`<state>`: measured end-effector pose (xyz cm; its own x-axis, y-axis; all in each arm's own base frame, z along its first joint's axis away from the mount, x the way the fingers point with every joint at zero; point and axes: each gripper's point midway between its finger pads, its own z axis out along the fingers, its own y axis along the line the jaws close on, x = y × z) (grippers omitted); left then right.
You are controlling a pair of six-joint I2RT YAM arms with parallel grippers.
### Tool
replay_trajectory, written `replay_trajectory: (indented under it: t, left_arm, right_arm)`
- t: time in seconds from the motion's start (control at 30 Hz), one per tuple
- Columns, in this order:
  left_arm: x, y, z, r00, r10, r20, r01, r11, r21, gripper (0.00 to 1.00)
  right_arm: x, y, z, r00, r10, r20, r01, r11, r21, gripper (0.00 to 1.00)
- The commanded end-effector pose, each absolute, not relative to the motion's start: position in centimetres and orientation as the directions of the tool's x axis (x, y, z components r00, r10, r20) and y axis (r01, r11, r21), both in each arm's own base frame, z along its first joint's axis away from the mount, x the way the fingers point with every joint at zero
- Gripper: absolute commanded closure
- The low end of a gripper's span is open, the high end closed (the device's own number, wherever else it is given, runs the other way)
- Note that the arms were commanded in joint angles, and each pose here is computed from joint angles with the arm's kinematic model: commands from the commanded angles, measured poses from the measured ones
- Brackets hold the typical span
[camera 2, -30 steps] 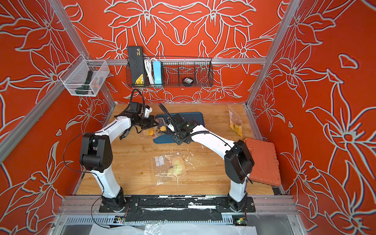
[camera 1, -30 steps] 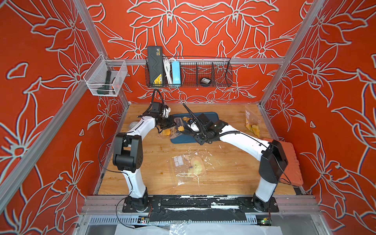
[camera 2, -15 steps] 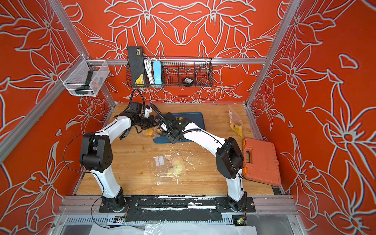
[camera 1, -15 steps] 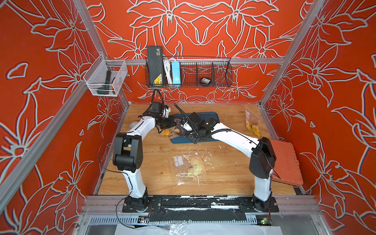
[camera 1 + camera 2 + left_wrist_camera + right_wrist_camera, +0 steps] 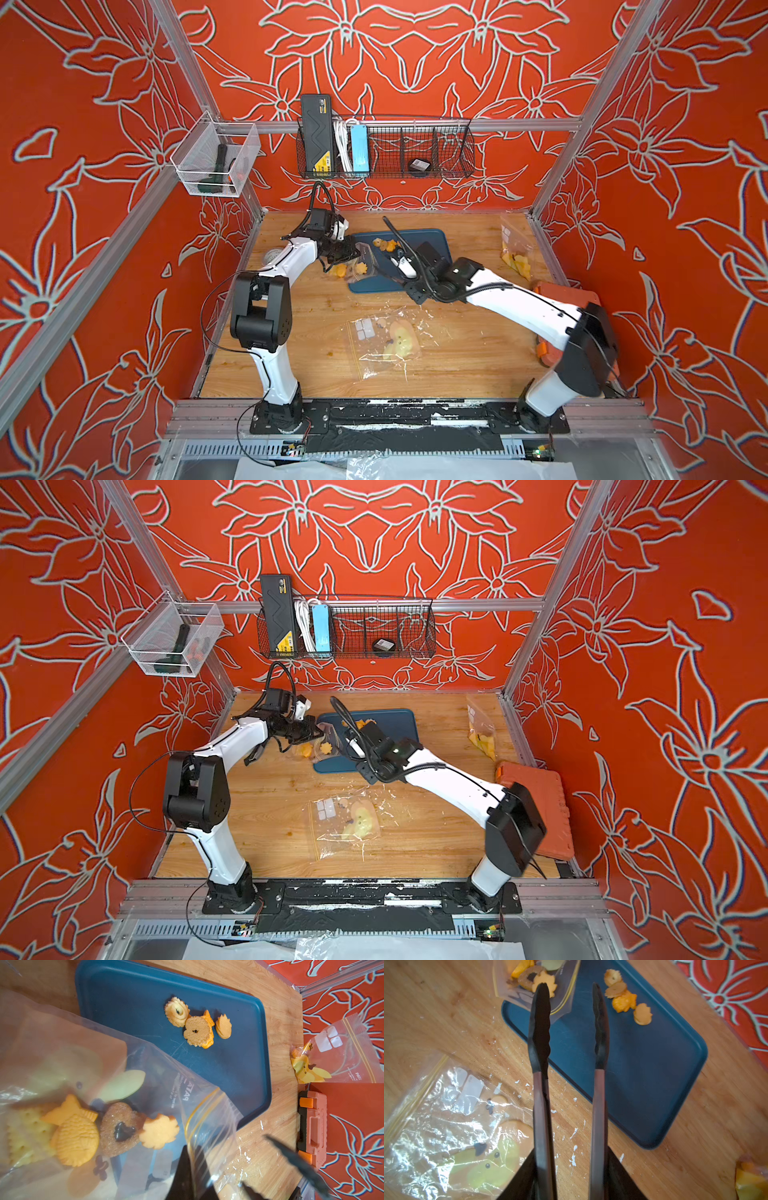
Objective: Put the cookies into a resealable bag to prevent moisture
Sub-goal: Place the clamp on the tray.
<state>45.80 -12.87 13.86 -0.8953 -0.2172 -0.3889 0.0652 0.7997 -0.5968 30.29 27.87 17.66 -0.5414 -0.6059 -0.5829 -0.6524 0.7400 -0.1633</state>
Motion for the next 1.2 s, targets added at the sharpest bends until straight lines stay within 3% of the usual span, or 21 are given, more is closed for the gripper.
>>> replay_trajectory:
  t: [0.0,0.1,0.3,0.63,0.93,1.17]
  left_arm:
    - [46.0,-12.8,14.4,-0.891,-0.215,-0.401,0.077,0.798,-0.597,1.00]
    - [46.0,-12.6,15.0,-0.881,-0.217,-0.421,0.084,0.803,-0.590,1.00]
    - [45.6,-12.6,19.0,-0.813,-0.230,-0.535,0.162,0.793,-0.587,1.00]
    - [42.2,-12.2,25.1,-0.746,-0.274,-0.607,0.194,0.782,-0.592,1.00]
    - [37.5,-14.9,27.6,-0.769,-0.249,-0.589,0.244,0.737,-0.630,1.00]
    - [34.3,-19.4,28.8,-0.787,-0.216,-0.577,0.293,0.693,-0.659,1.00]
  right_arm:
    - [32.6,23.0,17.4,-0.671,-0.374,-0.641,-0.401,0.909,-0.110,0.52]
    - [32.3,19.2,14.4,-0.764,-0.269,-0.587,-0.285,0.956,-0.067,0.52]
    - [31.3,17.4,9.9,-0.836,-0.284,-0.469,-0.289,0.955,-0.063,0.51]
    - [31.2,15.6,6.2,-0.891,-0.253,-0.378,-0.240,0.967,-0.081,0.50]
    - [30.5,15.7,4.0,-0.912,-0.255,-0.322,-0.249,0.967,-0.062,0.33]
    - [30.3,16.0,4.1,-0.916,-0.238,-0.323,-0.243,0.970,-0.027,0.28]
